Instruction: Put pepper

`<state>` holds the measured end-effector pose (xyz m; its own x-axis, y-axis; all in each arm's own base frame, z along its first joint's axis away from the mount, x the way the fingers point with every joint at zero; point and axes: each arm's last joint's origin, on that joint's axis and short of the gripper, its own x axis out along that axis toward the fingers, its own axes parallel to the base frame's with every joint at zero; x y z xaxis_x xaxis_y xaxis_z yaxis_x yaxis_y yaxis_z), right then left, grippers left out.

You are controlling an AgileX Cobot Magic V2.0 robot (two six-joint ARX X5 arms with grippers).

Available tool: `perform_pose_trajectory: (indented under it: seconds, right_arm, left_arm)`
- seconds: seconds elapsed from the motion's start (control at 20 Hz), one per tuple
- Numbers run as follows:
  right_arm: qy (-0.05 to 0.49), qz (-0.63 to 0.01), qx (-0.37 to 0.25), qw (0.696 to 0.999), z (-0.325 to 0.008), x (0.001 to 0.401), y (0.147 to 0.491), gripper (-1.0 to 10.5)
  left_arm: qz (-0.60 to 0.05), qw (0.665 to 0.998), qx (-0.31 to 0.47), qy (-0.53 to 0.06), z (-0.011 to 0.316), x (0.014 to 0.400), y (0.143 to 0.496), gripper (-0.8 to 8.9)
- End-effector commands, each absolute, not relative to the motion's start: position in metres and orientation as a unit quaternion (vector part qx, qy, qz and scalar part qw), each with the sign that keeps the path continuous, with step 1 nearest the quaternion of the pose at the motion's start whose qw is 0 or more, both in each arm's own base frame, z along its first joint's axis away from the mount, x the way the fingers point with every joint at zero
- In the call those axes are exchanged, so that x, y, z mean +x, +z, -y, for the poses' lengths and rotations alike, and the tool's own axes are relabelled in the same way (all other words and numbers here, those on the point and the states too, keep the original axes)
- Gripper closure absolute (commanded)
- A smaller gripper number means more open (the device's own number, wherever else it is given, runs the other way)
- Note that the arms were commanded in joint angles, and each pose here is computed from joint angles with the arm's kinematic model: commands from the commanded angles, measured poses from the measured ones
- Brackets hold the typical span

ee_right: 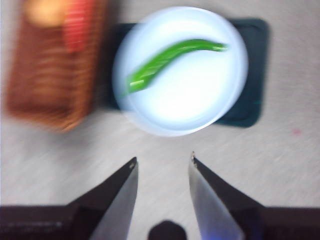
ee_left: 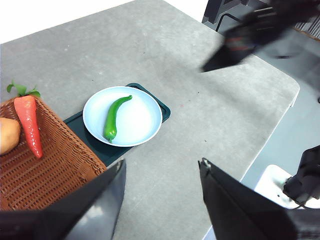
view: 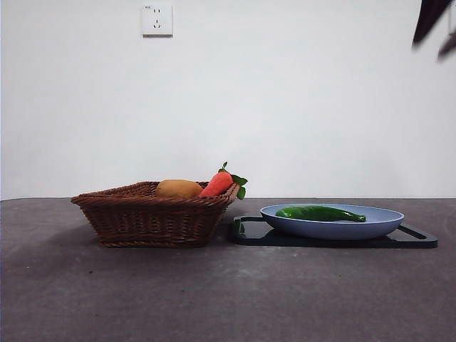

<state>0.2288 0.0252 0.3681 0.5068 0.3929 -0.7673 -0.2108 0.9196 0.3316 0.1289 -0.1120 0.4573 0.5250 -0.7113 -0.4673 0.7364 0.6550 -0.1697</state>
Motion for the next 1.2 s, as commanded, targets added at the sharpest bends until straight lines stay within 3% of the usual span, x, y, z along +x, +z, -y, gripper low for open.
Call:
perform_pose_trajectory:
  seconds: [0.05,0.2,0.35,0.45,0.5,1.2]
  right_arm:
    - [0.199,-0.416,0.079,0.884,-0.029,0.187,0.397,7.7]
    - [0.219,-0.376,0.067,0.898,-0.028,0.134,0.415,7.7]
    - [0.224,-0.373,0.065,0.898,-0.024,0.098,0.418,7.9]
    - [0.226,-0.393,0.056,0.890,-0.022,0.084,0.415,8.9]
    - [0.228,-0.391,0.052,0.890,-0.022,0.083,0.415,9.5]
    - [0.222,-0.389,0.057,0.892,-0.022,0.081,0.416,9.4]
  left_arm:
    - [-0.241,0.873,0.039,-0.423,0.113,0.128,0.462,5.57]
    - [-0.241,0.880,0.051,-0.406,0.112,0.130,0.461,5.60]
    - [-0.245,0.880,0.052,-0.404,0.113,0.130,0.460,6.71]
    - [-0.246,0.879,0.052,-0.404,0.113,0.130,0.460,7.56]
    - [-0.248,0.879,0.053,-0.404,0.112,0.130,0.460,7.98]
    - [-0.251,0.878,0.053,-0.404,0.112,0.130,0.459,8.07]
